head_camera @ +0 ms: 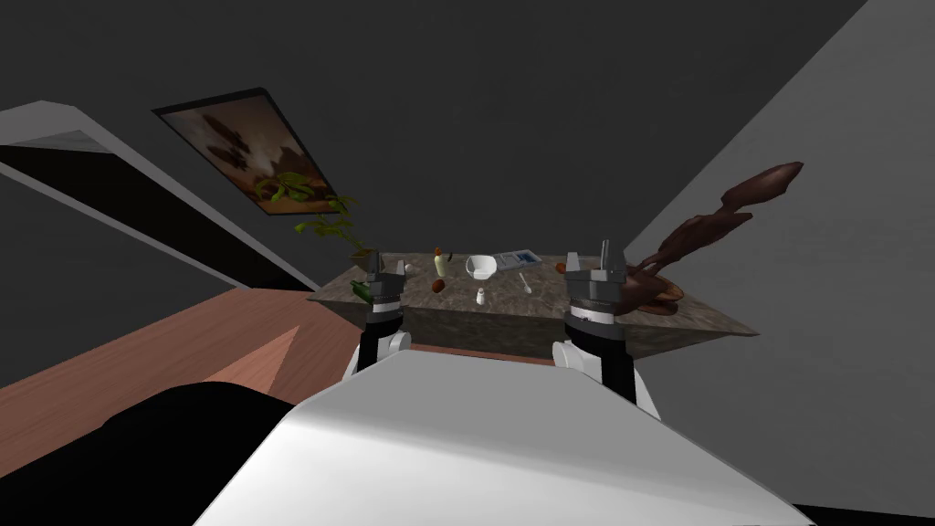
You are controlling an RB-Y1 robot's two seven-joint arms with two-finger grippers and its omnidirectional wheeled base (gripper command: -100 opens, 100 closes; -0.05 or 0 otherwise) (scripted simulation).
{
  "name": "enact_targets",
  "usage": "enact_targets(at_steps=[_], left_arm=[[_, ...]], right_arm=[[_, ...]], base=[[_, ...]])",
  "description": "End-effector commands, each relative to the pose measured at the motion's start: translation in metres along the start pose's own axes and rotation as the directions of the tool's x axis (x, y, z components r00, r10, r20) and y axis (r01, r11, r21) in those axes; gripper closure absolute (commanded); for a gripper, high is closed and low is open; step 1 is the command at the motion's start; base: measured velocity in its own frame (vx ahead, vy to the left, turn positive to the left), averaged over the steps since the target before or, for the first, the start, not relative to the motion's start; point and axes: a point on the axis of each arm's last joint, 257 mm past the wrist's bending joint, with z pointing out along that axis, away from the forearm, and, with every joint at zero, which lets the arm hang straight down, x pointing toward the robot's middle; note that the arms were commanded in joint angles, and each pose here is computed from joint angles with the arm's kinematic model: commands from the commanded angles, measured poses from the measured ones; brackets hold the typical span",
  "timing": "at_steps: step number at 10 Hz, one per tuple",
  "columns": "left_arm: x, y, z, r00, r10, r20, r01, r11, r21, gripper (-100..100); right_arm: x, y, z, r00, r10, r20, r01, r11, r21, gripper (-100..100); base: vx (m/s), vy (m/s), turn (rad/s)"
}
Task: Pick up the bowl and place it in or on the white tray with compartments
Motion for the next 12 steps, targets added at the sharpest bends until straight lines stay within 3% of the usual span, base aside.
enact_targets(at_steps=[1, 4, 7, 8, 10, 11, 12], left_arm=[[0.0, 0.0, 0.0, 1.0, 0.0, 0.0, 0.0, 1.0, 0.0, 0], [0.0, 0.0, 0.0, 1.0, 0.0, 0.0, 0.0, 1.0, 0.0, 0], [0.0, 0.0, 0.0, 1.0, 0.0, 0.0, 0.0, 1.0, 0.0, 0], [0.0, 0.0, 0.0, 1.0, 0.0, 0.0, 0.0, 1.0, 0.0, 0], [0.0, 0.0, 0.0, 1.0, 0.0, 0.0, 0.0, 1.0, 0.0, 0], [0.0, 0.0, 0.0, 1.0, 0.0, 0.0, 0.0, 1.0, 0.0, 0], [0.0, 0.0, 0.0, 1.0, 0.0, 0.0, 0.0, 1.0, 0.0, 0]], right_arm=[[0.004, -0.006, -0.004, 0.999, -0.019, -0.031, 0.02, 1.0, 0.016, -100], [0.016, -0.029, -0.021, 0.989, -0.077, -0.124, 0.086, 0.994, 0.071, -100], [0.028, -0.063, -0.052, 0.96, -0.14, -0.243, 0.178, 0.973, 0.145, -100], [0.029, -0.064, -0.052, 0.957, -0.142, -0.254, 0.183, 0.973, 0.143, -100], [0.036, -0.09, -0.08, 0.919, -0.178, -0.35, 0.256, 0.948, 0.19, -100], [0.036, -0.092, -0.081, 0.917, -0.179, -0.357, 0.26, 0.947, 0.191, -100], [0.039, -0.107, -0.098, 0.89, -0.194, -0.413, 0.302, 0.929, 0.214, -100]], base=[[-0.016, -0.007, -0.023], [-0.027, -0.011, -0.017], [-0.027, 0.007, 0.02], [-0.019, 0.014, 0.008], [-0.025, 0.029, 0.053], [-0.026, 0.028, 0.017], [-0.031, 0.031, 0.043]])
